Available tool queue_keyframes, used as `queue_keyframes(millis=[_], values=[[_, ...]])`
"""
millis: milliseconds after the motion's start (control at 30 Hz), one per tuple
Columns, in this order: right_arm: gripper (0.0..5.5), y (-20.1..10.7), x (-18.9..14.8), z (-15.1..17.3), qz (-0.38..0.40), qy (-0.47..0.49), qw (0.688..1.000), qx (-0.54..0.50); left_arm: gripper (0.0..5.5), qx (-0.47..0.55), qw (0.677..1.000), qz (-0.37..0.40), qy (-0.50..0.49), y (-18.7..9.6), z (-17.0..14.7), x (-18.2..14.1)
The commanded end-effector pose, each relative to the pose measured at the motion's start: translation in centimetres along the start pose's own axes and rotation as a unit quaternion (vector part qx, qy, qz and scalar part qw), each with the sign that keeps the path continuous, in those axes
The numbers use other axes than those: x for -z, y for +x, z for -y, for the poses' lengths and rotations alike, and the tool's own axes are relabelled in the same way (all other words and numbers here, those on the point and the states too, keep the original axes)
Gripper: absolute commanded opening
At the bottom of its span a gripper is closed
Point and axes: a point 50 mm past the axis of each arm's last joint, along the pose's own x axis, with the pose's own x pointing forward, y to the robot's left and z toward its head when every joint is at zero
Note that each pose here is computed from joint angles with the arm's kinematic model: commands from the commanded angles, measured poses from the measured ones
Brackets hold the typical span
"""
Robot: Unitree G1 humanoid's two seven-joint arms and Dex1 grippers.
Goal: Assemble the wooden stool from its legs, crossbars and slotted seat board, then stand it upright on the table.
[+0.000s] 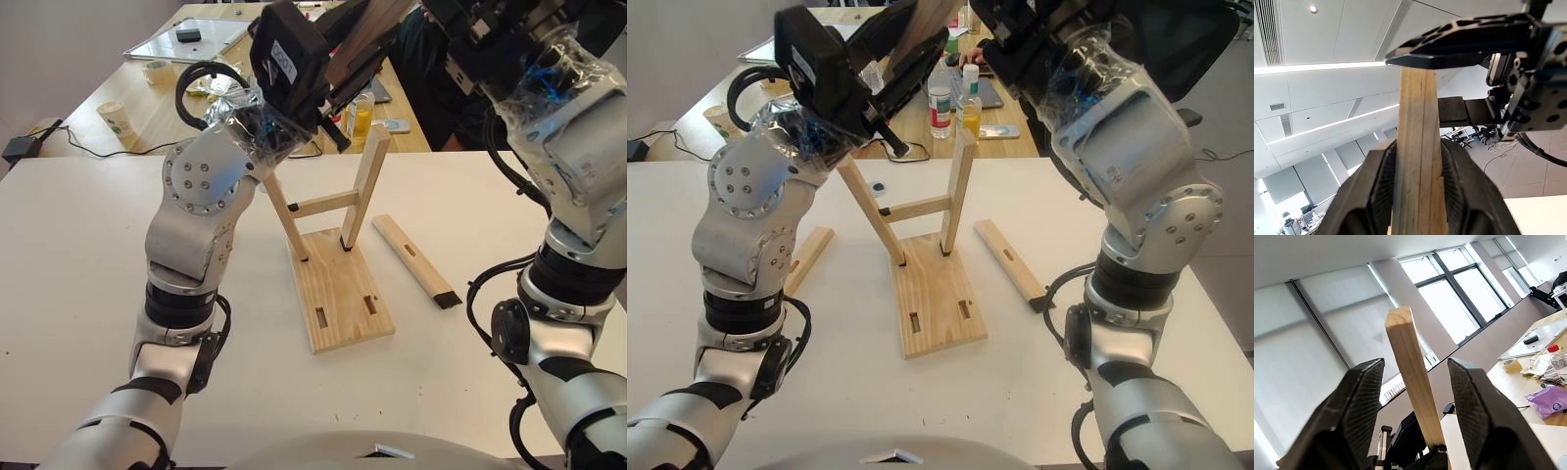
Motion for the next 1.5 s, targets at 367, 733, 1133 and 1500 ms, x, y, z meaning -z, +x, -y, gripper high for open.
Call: queue_keyframes(millis=[367,733,1133,1500], values=[[0.67,0.2,0.3,0.0,0.0,0.027,1.0,-0.002,1.24,0.0,1.0,-0.008,-0.008,-0.2,0.3,0.1],[0.41,-0.6,-2.9,2.4,0.048,-0.143,0.984,0.091,2.89,-0.066,0.993,-0.09,0.032,-0.6,-2.4,2.0],[0.41,-10.6,1.7,17.9,-0.094,-0.337,0.891,0.29,2.93,-0.259,0.959,-0.117,0.007,-3.7,-9.9,2.6],[0.41,-13.9,7.3,19.7,-0.184,-0.316,0.89,0.273,2.93,-0.267,0.955,-0.126,-0.015,-3.7,-10.2,3.9]])
